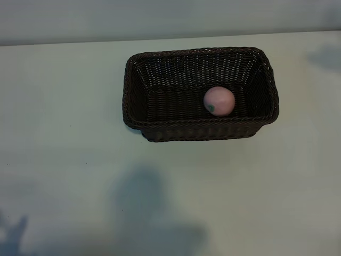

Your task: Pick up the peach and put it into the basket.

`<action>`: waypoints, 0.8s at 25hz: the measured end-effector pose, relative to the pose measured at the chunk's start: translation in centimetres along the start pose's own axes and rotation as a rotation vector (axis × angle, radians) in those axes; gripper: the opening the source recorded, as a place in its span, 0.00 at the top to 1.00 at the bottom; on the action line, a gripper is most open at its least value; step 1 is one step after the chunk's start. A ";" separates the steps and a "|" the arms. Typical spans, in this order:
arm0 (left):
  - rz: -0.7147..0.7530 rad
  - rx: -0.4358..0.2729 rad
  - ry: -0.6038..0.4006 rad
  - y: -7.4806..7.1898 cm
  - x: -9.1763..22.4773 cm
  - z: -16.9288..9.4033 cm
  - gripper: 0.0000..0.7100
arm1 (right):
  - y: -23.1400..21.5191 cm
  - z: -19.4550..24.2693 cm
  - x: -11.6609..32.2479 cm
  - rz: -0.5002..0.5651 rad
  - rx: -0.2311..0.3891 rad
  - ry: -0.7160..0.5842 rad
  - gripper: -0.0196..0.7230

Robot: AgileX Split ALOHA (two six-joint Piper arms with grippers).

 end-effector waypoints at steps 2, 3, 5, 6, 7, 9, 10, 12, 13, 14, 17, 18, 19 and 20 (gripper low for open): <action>0.000 0.000 0.000 0.0 0.0 0.0 0.25 | 1.2 -3.1 1.6 -0.035 -0.026 -0.058 0.18; 0.000 0.000 0.000 0.0 0.0 0.0 0.25 | 1.8 -4.7 2.6 -0.057 -0.043 -0.089 0.18; 0.000 0.000 0.000 0.0 0.0 0.0 0.25 | 2.3 -8.1 4.9 -0.096 -0.055 -0.165 0.18; 0.000 0.000 0.000 0.0 0.0 0.0 0.25 | 2.3 -9.5 5.9 -0.111 -0.052 -0.198 0.18; 0.000 0.000 0.000 0.0 0.0 0.0 0.25 | 2.1 -10.7 6.9 -0.121 -0.037 -0.230 0.18; 0.000 0.000 0.000 0.0 0.0 0.0 0.25 | 1.6 -12.3 8.6 -0.117 -0.005 -0.275 0.18; 0.000 0.000 0.000 0.0 0.0 0.0 0.25 | 1.4 -13.0 9.5 -0.109 0.005 -0.296 0.18; 0.000 0.000 0.000 0.0 0.0 0.0 0.25 | 1.2 -14.0 11.1 -0.100 0.017 -0.328 0.18; 0.000 0.000 0.000 0.0 0.0 0.0 0.25 | 1.1 -14.5 12.0 -0.097 0.018 -0.347 0.18; 0.000 0.000 0.000 0.0 0.0 0.0 0.25 | 1.0 -14.8 12.9 -0.095 0.018 -0.359 0.18; 0.000 0.000 0.000 0.0 0.0 0.0 0.25 | 0.8 -14.9 15.5 -0.091 0.017 -0.374 0.18; 0.000 0.000 0.000 0.0 0.0 0.0 0.25 | 0.7 -14.8 16.4 -0.091 0.017 -0.376 0.18; 0.000 0.000 0.000 0.0 0.0 0.0 0.25 | 0.7 -14.4 17.2 -0.091 0.018 -0.374 0.18; 0.000 0.000 0.000 0.0 0.0 0.0 0.25 | 0.6 -14.3 18.1 -0.091 0.018 -0.384 0.18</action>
Point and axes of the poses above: a point on each arm's last joint axis where the gripper is mounted, z pointing out along that axis toward the gripper, y along the wrist's bending axis when the last joint is at zero, x = y × z, the point moved 3 cm from there along z, pointing out along that axis toward the gripper
